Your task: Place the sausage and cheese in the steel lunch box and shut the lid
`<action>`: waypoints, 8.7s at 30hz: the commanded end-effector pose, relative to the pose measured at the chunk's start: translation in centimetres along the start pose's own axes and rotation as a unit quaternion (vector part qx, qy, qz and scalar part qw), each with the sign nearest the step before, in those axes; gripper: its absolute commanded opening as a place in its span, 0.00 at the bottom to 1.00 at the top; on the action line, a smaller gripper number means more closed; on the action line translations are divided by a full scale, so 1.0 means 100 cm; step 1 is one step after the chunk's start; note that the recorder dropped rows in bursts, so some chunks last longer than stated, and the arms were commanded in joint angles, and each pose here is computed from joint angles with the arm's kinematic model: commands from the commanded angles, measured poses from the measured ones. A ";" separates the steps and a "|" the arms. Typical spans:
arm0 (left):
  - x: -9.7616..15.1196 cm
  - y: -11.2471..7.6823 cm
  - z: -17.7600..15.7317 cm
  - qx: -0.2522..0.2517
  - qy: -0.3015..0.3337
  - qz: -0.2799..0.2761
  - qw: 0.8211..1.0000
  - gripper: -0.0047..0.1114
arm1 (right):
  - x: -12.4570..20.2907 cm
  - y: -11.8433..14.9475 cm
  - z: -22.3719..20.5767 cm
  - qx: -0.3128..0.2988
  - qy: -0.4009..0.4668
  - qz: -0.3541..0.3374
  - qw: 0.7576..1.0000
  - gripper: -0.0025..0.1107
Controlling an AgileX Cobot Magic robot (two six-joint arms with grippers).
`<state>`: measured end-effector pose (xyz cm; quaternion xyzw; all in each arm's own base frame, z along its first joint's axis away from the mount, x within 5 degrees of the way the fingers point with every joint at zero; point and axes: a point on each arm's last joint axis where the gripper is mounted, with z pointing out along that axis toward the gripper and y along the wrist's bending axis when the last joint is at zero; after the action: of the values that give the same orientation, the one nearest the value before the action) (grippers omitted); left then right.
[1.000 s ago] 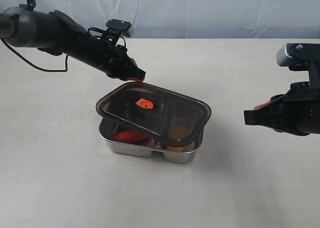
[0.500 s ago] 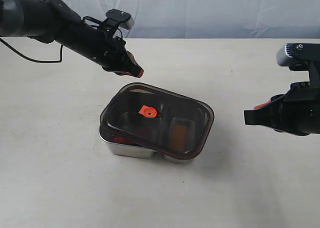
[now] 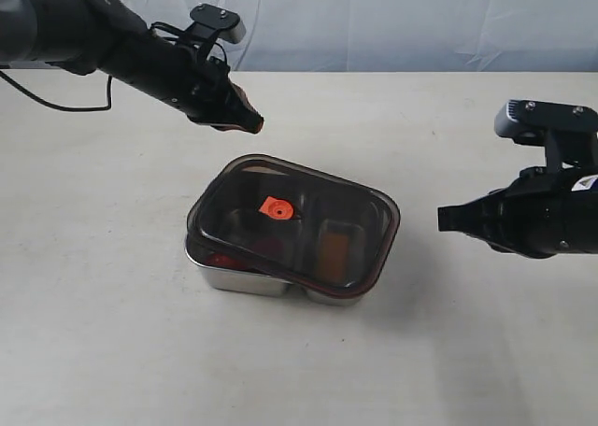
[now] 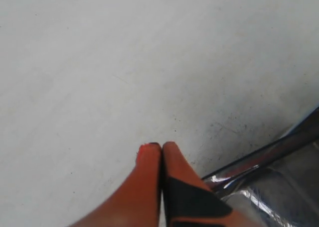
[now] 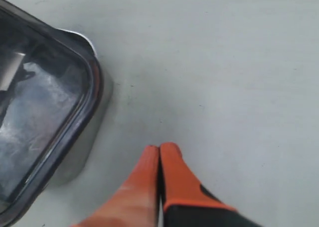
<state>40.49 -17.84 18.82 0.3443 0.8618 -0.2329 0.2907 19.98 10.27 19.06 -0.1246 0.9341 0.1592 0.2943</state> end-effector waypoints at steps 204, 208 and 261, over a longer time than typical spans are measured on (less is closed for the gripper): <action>0.060 -0.024 -0.029 -0.130 0.347 -0.114 0.922 0.04 | -0.052 0.037 0.082 -0.024 0.051 -0.077 0.995 0.01; 0.065 -0.026 -0.028 -0.124 0.354 -0.119 0.919 0.04 | -0.052 0.037 0.082 -0.024 0.051 -0.078 0.995 0.01; 0.043 -0.057 -0.057 -0.237 0.336 -0.055 0.910 0.04 | -0.051 0.008 0.079 0.036 0.091 -0.067 0.993 0.01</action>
<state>32.02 -16.30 20.79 0.2817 0.9551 0.0842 0.0358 27.38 15.72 15.87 -0.2117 0.9441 0.1121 0.2267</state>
